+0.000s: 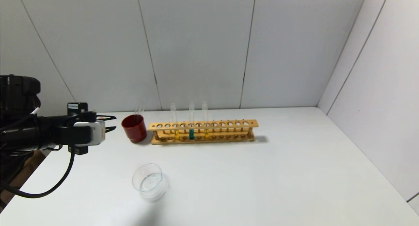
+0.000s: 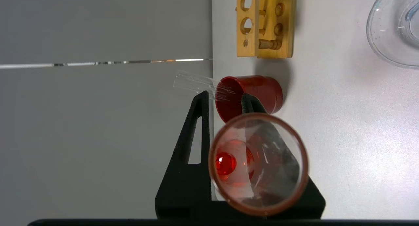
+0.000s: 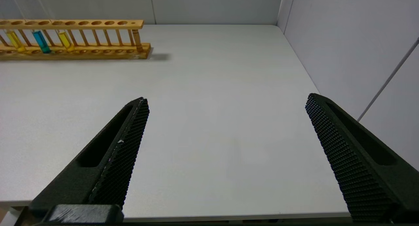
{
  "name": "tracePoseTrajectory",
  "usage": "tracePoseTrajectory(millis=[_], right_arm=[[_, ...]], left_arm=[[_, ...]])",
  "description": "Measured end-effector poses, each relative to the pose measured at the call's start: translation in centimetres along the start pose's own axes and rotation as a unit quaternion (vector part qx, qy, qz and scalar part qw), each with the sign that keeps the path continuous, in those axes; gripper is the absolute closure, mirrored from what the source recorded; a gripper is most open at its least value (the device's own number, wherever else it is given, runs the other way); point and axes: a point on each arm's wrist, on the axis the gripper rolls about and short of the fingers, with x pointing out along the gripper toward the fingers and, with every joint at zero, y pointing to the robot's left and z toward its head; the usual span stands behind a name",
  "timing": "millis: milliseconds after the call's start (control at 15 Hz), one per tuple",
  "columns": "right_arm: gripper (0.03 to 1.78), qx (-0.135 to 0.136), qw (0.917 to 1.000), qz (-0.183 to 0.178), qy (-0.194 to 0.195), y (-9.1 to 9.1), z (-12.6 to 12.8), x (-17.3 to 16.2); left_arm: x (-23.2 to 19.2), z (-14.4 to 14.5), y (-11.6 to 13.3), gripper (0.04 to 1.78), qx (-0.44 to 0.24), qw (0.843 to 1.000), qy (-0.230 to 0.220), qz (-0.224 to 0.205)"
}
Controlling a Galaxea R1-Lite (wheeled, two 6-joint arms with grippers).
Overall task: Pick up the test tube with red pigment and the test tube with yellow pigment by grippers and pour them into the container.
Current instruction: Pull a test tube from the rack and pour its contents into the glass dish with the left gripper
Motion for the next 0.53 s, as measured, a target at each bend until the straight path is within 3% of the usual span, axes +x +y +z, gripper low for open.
tracePoseTrajectory(millis=[133,533], right_arm=[[0.06,0.000,1.0000,0.000,0.000,0.0,0.0,0.0],[0.06,0.000,1.0000,0.000,0.000,0.0,0.0,0.0]], left_arm=[[1.1,0.6,-0.3,1.45,0.018,1.000,-0.014,-0.011],[4.0,0.2,-1.4,1.45,0.060,0.998,-0.026,0.025]])
